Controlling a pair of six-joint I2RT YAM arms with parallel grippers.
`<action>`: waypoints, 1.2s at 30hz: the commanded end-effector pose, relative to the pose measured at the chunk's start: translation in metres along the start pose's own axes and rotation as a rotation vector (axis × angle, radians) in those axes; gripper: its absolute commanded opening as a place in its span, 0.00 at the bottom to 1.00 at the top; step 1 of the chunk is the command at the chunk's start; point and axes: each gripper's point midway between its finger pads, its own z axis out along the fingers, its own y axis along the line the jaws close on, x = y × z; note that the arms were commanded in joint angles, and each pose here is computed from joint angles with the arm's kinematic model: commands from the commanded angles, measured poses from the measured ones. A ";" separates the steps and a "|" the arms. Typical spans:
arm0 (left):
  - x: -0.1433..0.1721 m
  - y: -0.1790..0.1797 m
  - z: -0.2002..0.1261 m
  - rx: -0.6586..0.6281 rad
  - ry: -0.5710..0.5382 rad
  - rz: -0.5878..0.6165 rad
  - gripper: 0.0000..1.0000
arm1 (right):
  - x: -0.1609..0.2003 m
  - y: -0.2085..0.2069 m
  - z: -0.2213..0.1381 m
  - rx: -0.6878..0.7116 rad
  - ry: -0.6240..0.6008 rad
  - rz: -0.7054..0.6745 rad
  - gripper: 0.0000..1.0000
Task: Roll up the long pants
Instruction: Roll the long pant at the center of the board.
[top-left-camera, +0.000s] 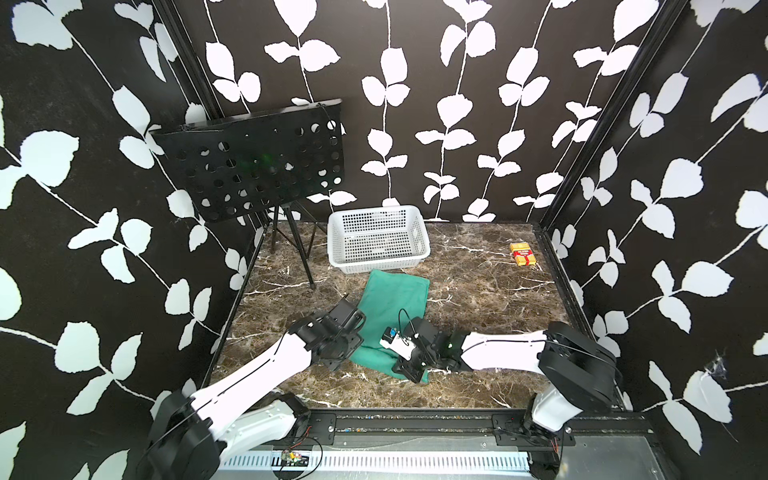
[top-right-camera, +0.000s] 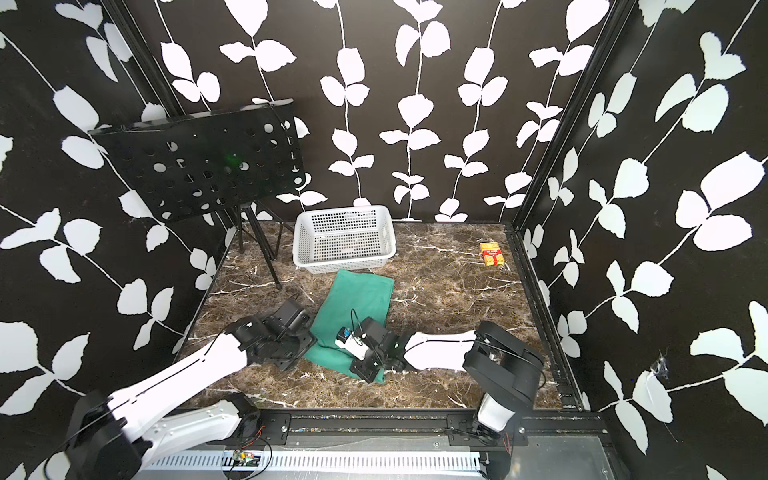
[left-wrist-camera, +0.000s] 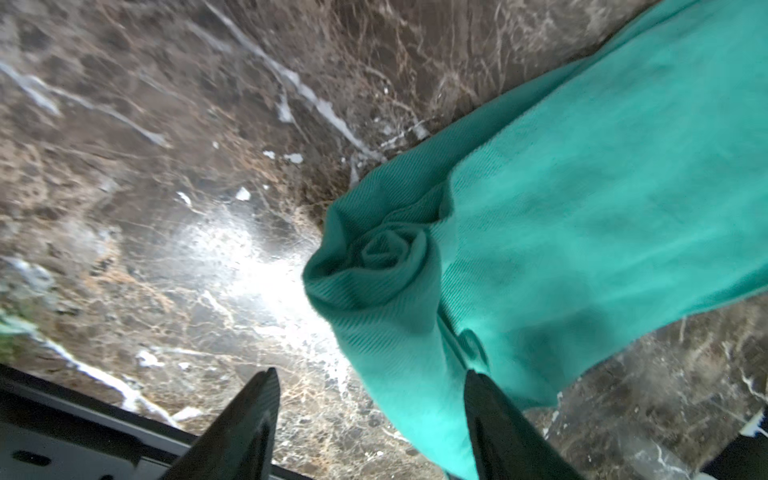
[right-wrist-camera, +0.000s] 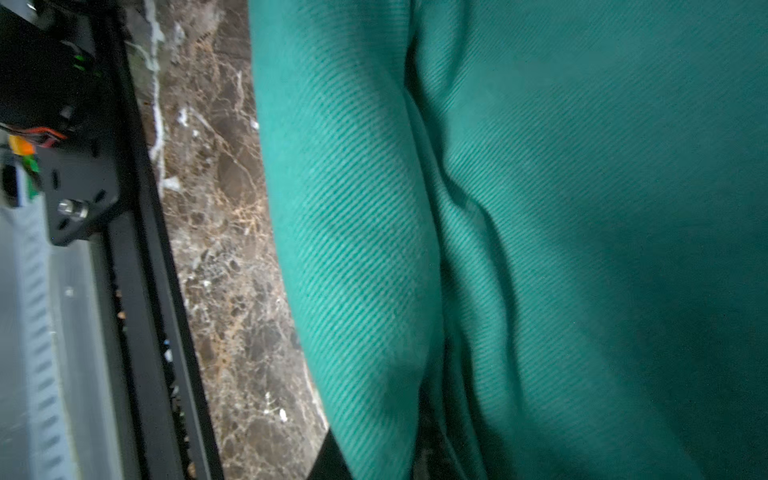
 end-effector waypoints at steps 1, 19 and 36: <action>-0.002 0.011 -0.003 0.059 -0.032 0.064 0.66 | 0.024 0.024 0.001 -0.234 0.141 0.162 0.00; 0.026 -0.015 0.055 0.226 0.080 0.048 0.70 | 0.009 -0.016 -0.011 -0.332 0.136 0.489 0.02; 0.022 0.017 0.072 -0.034 0.074 -0.059 0.63 | -0.011 -0.018 -0.073 0.490 -0.057 -0.389 0.66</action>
